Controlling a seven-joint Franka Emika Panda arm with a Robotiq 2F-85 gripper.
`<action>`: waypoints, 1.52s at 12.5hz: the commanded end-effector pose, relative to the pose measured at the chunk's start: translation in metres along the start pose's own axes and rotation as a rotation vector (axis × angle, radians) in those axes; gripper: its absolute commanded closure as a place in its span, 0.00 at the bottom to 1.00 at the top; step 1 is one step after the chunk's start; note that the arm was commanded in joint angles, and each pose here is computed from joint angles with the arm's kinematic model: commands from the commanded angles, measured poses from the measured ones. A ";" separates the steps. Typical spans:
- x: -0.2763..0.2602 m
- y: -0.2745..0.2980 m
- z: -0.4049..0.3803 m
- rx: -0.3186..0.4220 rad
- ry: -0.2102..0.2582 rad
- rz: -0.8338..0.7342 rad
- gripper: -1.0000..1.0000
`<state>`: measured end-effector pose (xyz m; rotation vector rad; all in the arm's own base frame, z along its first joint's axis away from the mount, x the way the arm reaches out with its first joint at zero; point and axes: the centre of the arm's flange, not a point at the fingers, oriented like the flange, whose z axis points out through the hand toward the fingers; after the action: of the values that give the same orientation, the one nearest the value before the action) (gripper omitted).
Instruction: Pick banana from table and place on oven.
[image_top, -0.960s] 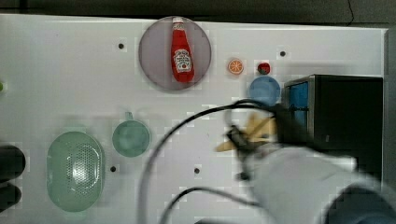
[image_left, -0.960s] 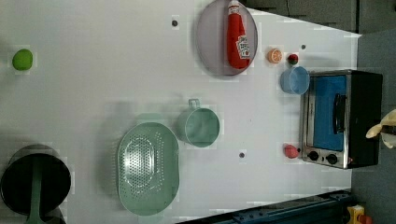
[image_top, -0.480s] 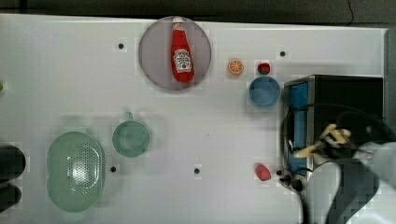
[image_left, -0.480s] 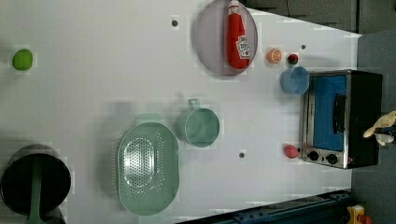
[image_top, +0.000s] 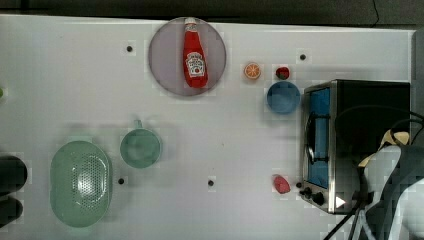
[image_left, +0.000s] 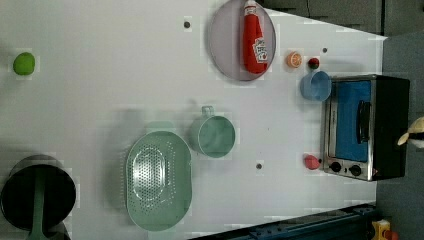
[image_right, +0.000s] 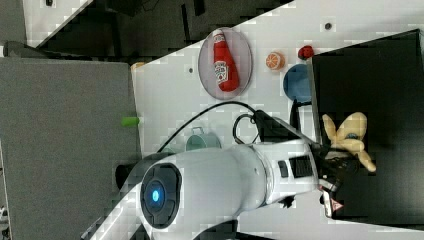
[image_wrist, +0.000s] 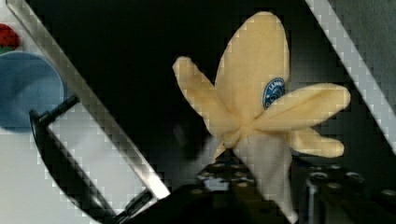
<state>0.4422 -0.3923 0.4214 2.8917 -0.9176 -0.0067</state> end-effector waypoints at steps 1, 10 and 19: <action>0.013 -0.009 -0.034 -0.025 0.072 -0.199 0.72; 0.018 -0.028 -0.073 -0.001 0.125 -0.228 0.00; -0.090 -0.197 -0.228 0.112 -0.006 0.126 0.00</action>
<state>0.4739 -0.2008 0.6192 2.9965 -0.9120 0.0377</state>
